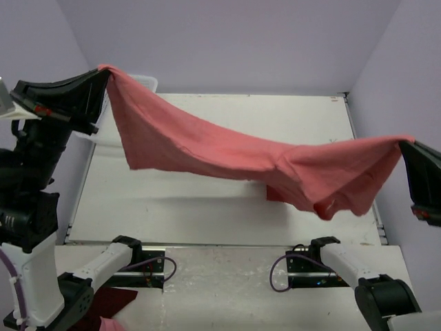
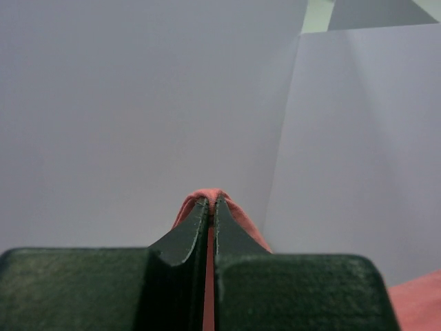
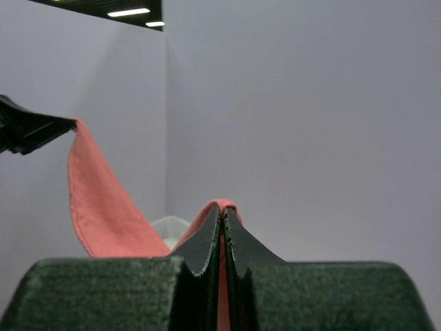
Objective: Fold and stack the t-shirts
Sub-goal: Flatten out the tshirt
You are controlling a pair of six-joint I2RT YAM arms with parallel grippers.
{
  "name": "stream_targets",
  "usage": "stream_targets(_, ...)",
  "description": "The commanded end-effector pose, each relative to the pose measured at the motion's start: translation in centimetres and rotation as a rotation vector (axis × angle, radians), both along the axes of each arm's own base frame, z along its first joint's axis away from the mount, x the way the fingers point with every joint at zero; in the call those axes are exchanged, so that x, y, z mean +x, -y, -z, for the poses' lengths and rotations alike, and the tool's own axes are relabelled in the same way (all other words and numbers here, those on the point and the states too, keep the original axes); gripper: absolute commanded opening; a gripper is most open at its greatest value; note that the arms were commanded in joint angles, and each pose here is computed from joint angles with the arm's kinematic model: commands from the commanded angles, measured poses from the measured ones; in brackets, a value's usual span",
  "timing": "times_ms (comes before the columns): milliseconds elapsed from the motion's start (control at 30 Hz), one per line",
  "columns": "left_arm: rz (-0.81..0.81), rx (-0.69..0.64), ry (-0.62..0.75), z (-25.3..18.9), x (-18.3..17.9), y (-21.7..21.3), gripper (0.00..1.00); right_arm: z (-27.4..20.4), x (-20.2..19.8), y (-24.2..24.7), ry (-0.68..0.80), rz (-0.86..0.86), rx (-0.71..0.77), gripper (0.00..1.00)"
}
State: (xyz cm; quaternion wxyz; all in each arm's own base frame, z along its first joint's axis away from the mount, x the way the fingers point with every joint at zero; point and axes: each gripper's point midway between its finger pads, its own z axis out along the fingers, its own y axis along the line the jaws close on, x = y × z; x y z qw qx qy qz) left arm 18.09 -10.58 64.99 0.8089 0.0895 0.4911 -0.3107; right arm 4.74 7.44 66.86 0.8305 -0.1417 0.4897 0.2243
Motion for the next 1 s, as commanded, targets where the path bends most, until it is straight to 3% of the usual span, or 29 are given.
stream_targets(0,0.048,0.000,0.000,-0.5,-2.5,0.2,0.00,-0.2,-3.0,-2.3,0.048,-0.167,-0.038,0.00)
stream_targets(133,0.022,0.003,-0.025,0.2,-1.8,-0.1,0.00,-0.8,-4.9,-2.5,0.094,-0.201,-0.031,0.00)
stream_targets(233,0.003,0.019,-0.078,1.7,1.2,0.3,0.00,-0.9,-2.3,-2.2,0.050,-0.157,-0.006,0.00)
stream_targets(333,-0.028,0.039,-0.167,4.2,6.0,1.0,0.00,-0.3,3.1,-1.6,-0.042,-0.076,0.009,0.00)
stream_targets(467,-0.078,0.075,-0.373,11.9,14.1,2.1,0.00,2.8,12.3,-0.1,-0.213,0.097,0.007,0.00)
stream_targets(500,-0.093,0.086,-0.432,14.3,16.4,2.4,0.00,4.7,16.0,0.6,-0.293,0.169,0.011,0.00)
stream_targets(633,-0.117,0.128,-0.628,25.0,22.7,3.6,0.00,10.9,24.3,2.0,-0.474,0.310,-0.022,0.00)
stream_targets(867,-0.193,0.216,-0.874,40.2,30.2,4.2,0.00,24.5,34.9,4.5,-0.783,0.385,-0.046,0.00)
stream_targets(967,-0.221,0.252,-0.905,43.6,33.0,4.3,0.00,29.8,38.8,4.8,-0.901,0.383,-0.085,0.00)
